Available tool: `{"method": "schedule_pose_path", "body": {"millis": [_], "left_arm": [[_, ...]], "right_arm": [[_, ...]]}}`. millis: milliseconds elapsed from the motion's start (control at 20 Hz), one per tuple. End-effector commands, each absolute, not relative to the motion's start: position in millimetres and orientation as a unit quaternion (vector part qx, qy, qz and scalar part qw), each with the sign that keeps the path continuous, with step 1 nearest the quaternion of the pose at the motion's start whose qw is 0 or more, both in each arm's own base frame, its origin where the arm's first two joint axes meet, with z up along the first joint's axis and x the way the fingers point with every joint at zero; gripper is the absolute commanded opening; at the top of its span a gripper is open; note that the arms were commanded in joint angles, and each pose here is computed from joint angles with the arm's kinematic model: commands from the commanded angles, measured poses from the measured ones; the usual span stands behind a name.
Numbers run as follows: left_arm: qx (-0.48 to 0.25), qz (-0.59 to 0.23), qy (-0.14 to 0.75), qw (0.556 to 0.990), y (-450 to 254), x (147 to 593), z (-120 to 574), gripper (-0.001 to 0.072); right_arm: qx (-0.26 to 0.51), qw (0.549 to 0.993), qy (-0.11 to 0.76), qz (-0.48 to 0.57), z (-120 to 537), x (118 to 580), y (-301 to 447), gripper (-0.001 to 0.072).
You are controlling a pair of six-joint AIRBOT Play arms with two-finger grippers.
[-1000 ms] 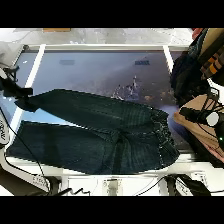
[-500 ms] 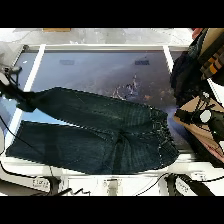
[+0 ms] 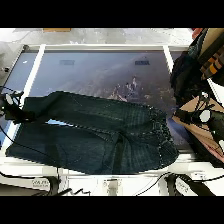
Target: Fold the clothes and pants, and hang the long-sleeved shirts on hangers.
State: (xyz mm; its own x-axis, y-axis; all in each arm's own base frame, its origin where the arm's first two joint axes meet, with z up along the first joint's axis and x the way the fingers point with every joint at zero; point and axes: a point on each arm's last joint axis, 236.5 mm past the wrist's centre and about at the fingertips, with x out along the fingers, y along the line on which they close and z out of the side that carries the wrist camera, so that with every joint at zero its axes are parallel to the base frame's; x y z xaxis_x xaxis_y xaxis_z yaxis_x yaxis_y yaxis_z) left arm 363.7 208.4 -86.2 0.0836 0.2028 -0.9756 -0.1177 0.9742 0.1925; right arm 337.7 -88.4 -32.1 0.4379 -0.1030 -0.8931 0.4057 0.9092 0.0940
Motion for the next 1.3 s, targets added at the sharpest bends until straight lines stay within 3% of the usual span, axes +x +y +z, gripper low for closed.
{"method": "schedule_pose_path", "body": {"millis": [0,150,200,250,350,550,700,800,1150,1250], "left_arm": [[0.041,0.125,0.643,0.755,220.8,374.8,-84.0,0.0704],[0.032,0.153,0.609,0.777,229.5,388.9,-72.4,0.0674],[0.022,0.172,0.594,0.785,237.1,392.6,-63.8,0.0576],[0.013,0.187,0.579,0.794,245.4,396.1,-54.4,0.0539],[-0.020,0.228,0.553,0.801,266.3,395.0,-36.0,0.0540],[-0.126,0.258,0.561,0.776,284.5,360.1,-45.0,0.0540],[-0.254,0.221,0.520,0.785,280.3,359.9,-46.5,0.0542],[-0.291,0.174,0.492,0.802,275.7,365.1,-37.0,0.0542],[-0.241,0.036,0.573,0.782,240.7,333.9,-63.9,0.0547],[-0.231,0.013,0.584,0.778,237.0,331.3,-74.7,0.0584]], "right_arm": [[0.151,0.835,0.507,-0.152,-32.1,338.1,-88.2,0.0026],[0.152,0.835,0.507,-0.152,-32.0,338.2,-87.8,0.0026],[0.152,0.835,0.507,-0.152,-32.0,338.2,-87.8,0.0026],[0.152,0.835,0.507,-0.152,-32.0,338.2,-87.8,0.0026],[0.151,0.835,0.507,-0.152,-32.2,338.1,-87.9,0.0026],[0.152,0.834,0.508,-0.152,-33.3,338.3,-88.0,0.0026],[0.152,0.834,0.508,-0.152,-33.3,338.4,-88.0,0.0026],[0.149,0.837,0.504,-0.153,-32.2,340.2,-89.6,0.0025],[0.156,0.841,0.495,-0.152,-30.1,344.9,-88.3,0.0026],[0.168,0.840,0.493,-0.149,-29.8,346.0,-84.3,0.0026]]}}
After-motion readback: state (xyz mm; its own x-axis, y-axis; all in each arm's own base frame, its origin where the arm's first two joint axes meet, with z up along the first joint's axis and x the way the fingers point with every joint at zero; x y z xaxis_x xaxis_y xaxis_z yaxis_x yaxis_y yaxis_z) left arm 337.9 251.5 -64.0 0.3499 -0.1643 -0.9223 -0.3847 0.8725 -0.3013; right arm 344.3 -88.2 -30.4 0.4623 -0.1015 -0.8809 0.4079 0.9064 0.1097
